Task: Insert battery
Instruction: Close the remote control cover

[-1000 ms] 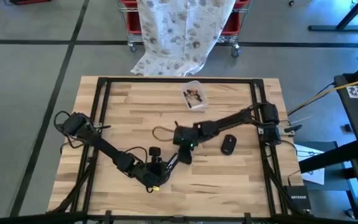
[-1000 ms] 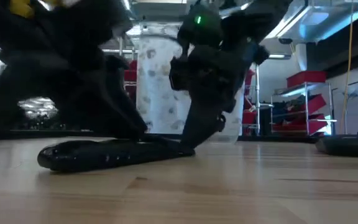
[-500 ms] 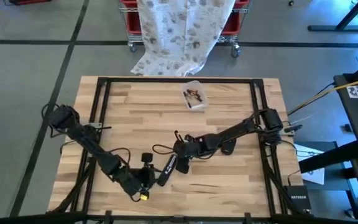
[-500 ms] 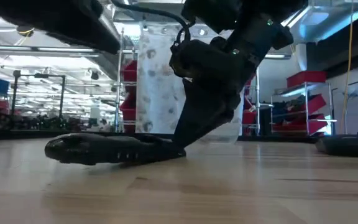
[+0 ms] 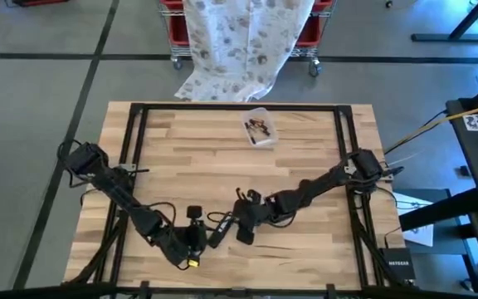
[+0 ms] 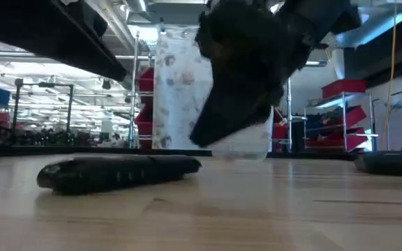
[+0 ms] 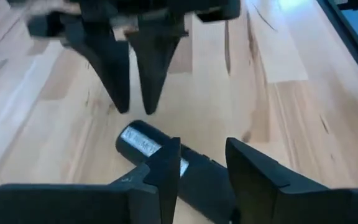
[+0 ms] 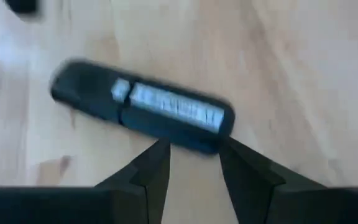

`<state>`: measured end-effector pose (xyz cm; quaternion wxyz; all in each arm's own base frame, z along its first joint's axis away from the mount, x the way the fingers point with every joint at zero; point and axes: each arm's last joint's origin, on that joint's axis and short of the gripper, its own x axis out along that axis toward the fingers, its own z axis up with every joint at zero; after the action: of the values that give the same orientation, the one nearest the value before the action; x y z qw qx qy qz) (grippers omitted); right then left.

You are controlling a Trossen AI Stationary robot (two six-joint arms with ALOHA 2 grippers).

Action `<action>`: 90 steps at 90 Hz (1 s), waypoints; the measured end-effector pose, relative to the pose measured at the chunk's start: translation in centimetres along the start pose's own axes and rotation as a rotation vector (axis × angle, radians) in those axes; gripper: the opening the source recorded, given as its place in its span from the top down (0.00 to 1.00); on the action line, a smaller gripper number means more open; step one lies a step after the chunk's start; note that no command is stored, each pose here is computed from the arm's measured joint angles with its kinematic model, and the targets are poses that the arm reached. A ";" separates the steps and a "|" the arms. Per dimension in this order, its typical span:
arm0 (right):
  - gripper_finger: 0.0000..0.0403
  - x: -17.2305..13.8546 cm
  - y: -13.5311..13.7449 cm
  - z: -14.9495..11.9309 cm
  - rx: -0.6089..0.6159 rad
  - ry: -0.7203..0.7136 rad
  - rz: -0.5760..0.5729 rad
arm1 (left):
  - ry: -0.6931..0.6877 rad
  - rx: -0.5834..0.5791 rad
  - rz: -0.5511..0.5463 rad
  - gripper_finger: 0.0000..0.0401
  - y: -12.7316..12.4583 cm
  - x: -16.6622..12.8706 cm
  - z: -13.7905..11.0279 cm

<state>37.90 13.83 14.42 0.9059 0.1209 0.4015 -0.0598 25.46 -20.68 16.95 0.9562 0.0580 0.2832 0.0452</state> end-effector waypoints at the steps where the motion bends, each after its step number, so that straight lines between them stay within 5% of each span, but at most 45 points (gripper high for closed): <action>1: 0.69 0.0 0.1 0.0 -0.003 -0.005 -0.002 | 0.002 -0.002 0.000 0.72 0.0 0.0 0.0; 27: 0.76 2.1 -1.6 0.3 0.072 -0.004 -0.087 | 0.053 -0.123 -0.073 0.72 -1.7 -0.4 -1.5; 57: 0.91 4.5 -0.3 -0.5 0.091 -0.066 0.039 | 0.091 -0.201 0.003 0.72 -3.6 2.8 -5.6; 79: 0.94 3.2 2.0 0.4 -0.069 -0.007 -0.006 | 0.071 -0.207 0.056 0.72 -3.4 2.9 -5.9; 90: 0.94 0.9 2.9 0.5 -0.143 0.050 -0.138 | 0.053 -0.200 0.107 0.72 -3.0 3.2 -6.0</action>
<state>39.49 16.51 14.57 0.8956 0.0296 0.4345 -0.0904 24.99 -22.78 9.87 0.9457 -0.0239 0.2988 0.1256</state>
